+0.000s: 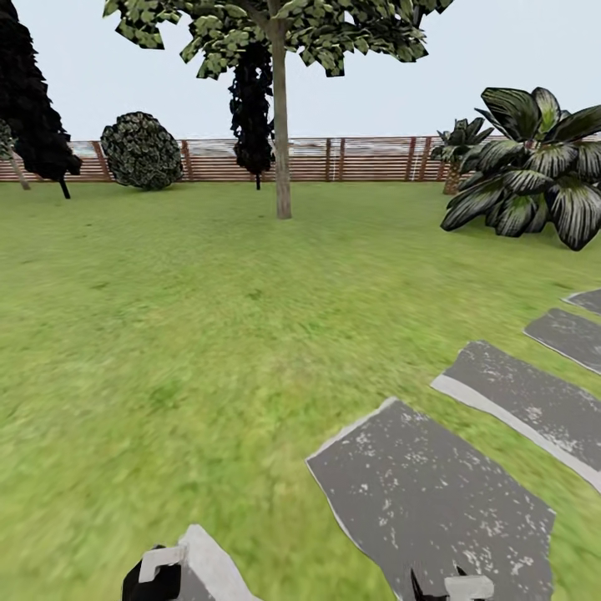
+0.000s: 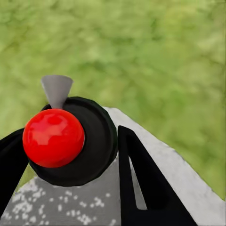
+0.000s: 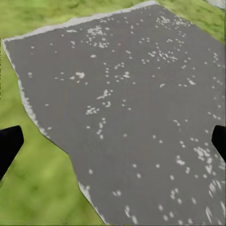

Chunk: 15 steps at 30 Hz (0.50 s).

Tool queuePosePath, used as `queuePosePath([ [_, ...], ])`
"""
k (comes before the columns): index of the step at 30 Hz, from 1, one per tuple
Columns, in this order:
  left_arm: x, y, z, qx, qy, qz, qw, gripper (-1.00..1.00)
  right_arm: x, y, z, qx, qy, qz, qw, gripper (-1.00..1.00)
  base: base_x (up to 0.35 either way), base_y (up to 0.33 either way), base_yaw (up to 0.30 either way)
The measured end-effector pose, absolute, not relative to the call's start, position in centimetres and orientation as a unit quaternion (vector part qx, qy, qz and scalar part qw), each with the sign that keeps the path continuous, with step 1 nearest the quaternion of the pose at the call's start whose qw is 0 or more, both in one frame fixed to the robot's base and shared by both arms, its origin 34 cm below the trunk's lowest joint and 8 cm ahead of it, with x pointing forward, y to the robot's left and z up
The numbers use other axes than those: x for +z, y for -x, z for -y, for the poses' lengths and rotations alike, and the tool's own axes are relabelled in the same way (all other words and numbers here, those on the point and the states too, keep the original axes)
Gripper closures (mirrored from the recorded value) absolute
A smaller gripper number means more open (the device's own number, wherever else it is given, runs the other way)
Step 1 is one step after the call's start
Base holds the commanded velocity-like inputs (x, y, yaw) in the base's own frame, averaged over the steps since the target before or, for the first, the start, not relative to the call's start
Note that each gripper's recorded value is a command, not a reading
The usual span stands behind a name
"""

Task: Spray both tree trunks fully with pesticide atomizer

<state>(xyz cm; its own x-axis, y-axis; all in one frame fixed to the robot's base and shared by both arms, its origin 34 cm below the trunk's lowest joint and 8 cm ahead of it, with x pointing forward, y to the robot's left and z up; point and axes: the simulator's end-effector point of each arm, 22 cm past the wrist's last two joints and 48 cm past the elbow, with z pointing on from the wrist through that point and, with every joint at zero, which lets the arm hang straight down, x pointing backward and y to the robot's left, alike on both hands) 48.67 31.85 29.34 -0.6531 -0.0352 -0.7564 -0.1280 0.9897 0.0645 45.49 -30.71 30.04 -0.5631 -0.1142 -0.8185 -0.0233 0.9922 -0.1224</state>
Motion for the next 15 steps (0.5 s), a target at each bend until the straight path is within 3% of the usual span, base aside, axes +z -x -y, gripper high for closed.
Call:
queuePosePath([
  [15, 29.3, -48.6, -31.7, 0.055, 0.044, -0.908, 0.414, 1.0, 28.0, -43.0, 28.2, -0.026, 0.068, -0.897, 0.435, -1.0, 0.338, 0.0, 0.0],
])
